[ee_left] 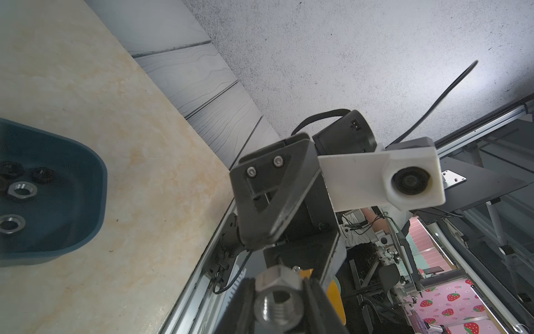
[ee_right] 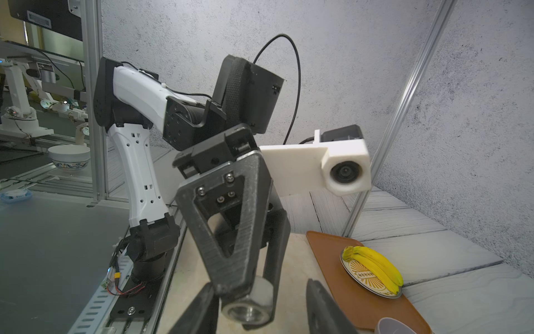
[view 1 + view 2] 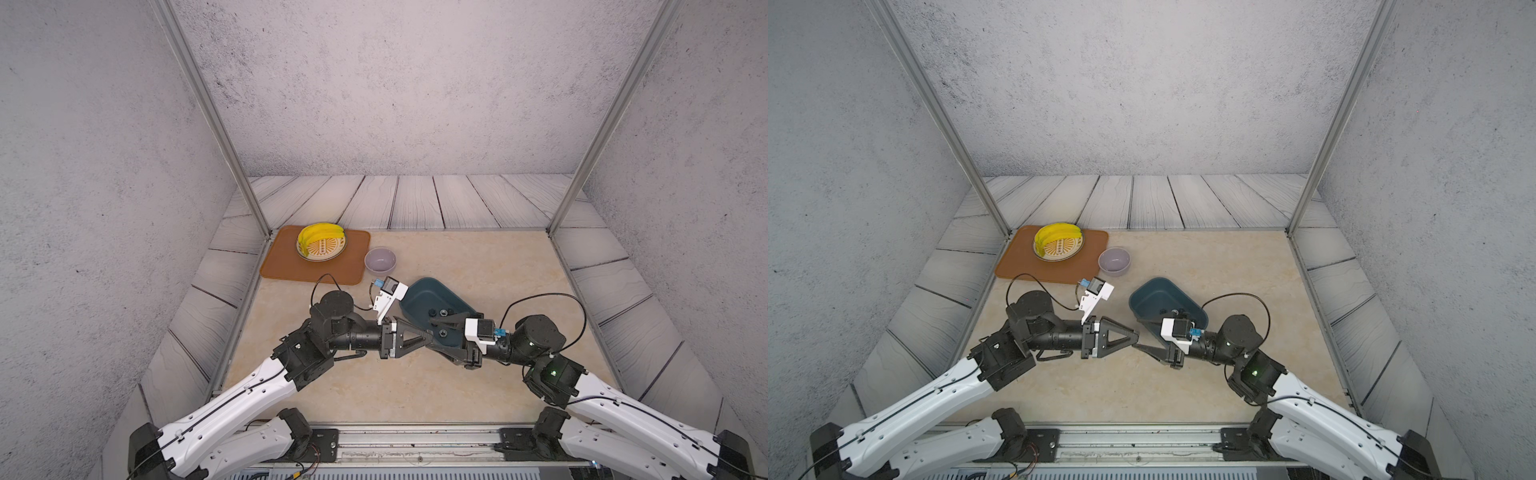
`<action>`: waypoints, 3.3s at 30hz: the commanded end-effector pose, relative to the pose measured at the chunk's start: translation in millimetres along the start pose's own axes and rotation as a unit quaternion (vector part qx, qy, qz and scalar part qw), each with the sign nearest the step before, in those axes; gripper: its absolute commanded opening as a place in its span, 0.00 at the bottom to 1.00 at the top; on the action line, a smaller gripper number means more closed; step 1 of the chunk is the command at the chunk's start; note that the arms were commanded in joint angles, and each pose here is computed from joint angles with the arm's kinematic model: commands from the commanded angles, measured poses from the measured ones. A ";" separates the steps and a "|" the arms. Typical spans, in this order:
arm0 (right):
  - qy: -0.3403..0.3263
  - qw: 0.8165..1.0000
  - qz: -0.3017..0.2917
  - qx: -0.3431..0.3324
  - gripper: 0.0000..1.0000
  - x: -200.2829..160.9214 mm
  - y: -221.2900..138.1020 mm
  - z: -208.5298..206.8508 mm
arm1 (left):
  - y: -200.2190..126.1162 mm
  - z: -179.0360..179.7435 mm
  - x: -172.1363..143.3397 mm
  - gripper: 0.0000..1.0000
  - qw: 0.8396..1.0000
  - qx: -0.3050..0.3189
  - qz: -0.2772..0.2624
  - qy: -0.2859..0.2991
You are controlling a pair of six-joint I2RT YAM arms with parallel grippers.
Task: Put the nuts on the desktop into the storage box
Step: Pick up the nut from the center of the board, then place the nut in the storage box.
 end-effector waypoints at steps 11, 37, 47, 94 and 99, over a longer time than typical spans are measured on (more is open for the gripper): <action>0.015 0.999 -0.027 -0.011 0.60 1.9 0.4 -0.9 | -1.9 -2.2 2.3 0.28 1.000 0.003 -0.017 0.011; 0.037 0.999 -0.015 -0.004 0.30 -1.8 6.2 -0.3 | -1.6 -0.5 2.8 0.28 1.000 0.012 -0.022 0.010; 0.122 0.991 0.049 -0.033 0.13 -4.8 13.3 -9.1 | -2.6 5.8 -0.1 0.40 0.999 0.043 -0.021 0.003; 0.258 0.669 0.610 -0.338 0.08 -169.9 23.6 -150.3 | -16.8 100.4 -54.9 0.98 0.919 0.380 0.101 0.020; 0.242 0.658 0.623 -0.347 0.07 -186.6 28.7 -158.7 | -17.4 104.2 -57.0 0.98 0.914 0.393 0.105 0.014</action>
Point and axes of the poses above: each gripper's point midway between its finger pads, its own y axis out along the fingers, its own z axis along the line the jaws close on, x = y × z, the point moved 10 cm from there along -y, back along the fingers, and after that the axes turned 1 degree about y, right-handed, at the moved point
